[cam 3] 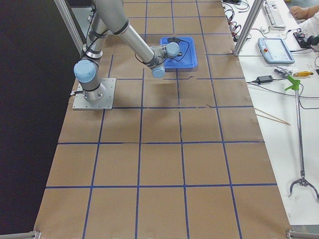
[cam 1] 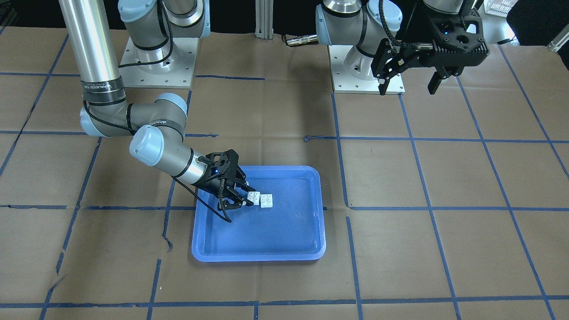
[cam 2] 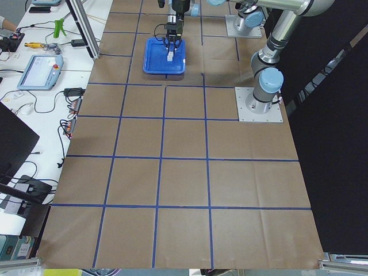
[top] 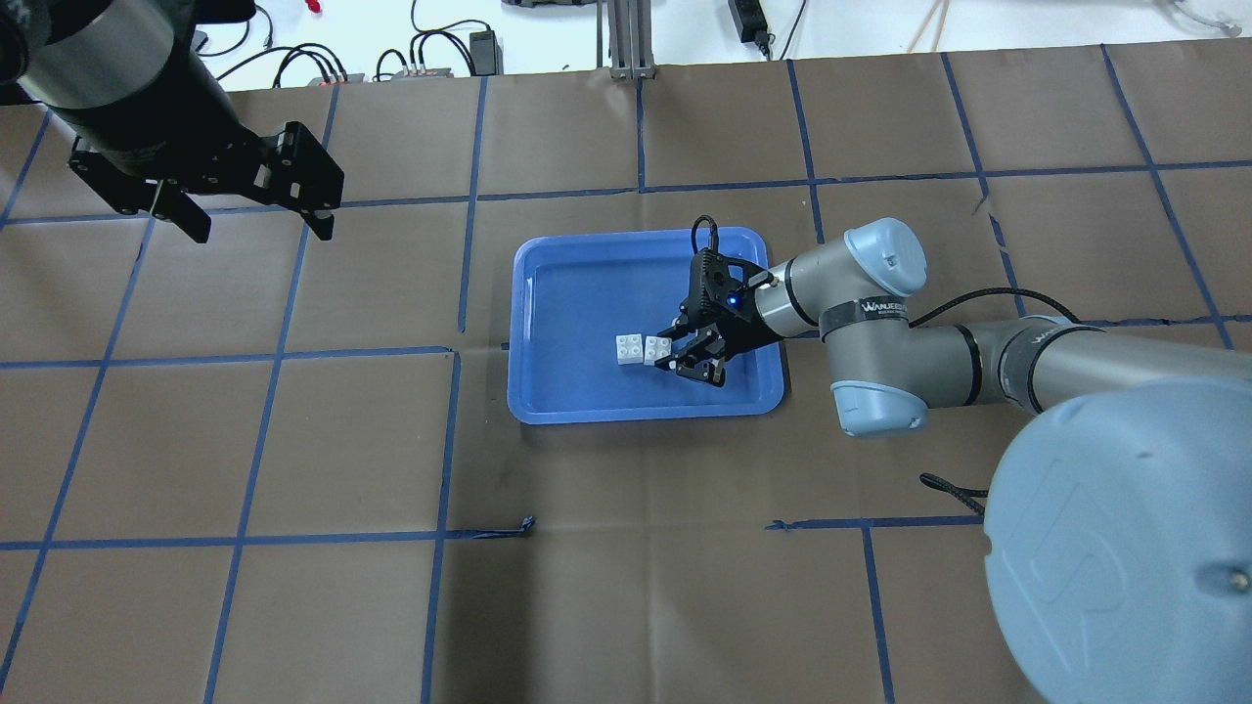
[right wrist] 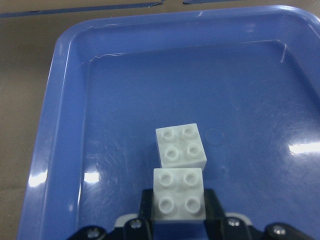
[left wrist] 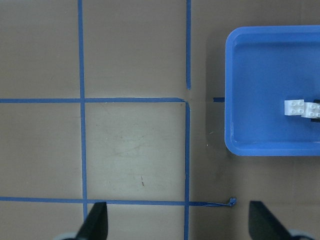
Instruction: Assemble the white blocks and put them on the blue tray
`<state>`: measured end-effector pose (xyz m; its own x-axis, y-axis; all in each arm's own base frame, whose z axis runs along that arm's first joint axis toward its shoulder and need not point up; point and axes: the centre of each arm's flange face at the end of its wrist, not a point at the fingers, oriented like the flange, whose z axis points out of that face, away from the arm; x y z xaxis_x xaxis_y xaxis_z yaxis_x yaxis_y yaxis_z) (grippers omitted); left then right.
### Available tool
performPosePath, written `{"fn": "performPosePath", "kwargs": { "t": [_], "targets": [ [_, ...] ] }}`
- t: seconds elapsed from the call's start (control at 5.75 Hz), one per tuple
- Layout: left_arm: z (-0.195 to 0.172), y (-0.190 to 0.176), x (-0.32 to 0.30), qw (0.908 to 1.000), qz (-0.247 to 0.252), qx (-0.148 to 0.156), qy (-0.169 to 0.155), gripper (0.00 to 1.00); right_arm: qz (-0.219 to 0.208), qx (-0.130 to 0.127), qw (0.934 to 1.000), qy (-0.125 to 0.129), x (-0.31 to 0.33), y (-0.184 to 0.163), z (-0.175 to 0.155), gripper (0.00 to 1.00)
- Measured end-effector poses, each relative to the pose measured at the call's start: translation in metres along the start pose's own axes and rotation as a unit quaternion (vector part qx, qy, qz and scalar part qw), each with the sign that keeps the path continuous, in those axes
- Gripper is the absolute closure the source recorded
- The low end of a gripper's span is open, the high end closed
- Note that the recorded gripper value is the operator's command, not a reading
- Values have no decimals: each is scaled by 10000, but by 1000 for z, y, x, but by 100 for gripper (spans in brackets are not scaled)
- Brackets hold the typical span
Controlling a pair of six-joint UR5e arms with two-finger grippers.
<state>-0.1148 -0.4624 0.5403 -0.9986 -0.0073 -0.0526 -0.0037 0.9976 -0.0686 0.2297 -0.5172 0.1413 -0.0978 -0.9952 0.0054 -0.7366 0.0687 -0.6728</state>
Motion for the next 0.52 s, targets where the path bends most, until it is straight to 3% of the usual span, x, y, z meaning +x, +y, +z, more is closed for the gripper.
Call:
{"fn": "performPosePath", "kwargs": {
  "t": [0.52],
  "targets": [
    [0, 0, 0, 10000, -2, -2, 0, 1, 7, 17, 10000, -15, 0, 0, 2, 70]
  ]
}}
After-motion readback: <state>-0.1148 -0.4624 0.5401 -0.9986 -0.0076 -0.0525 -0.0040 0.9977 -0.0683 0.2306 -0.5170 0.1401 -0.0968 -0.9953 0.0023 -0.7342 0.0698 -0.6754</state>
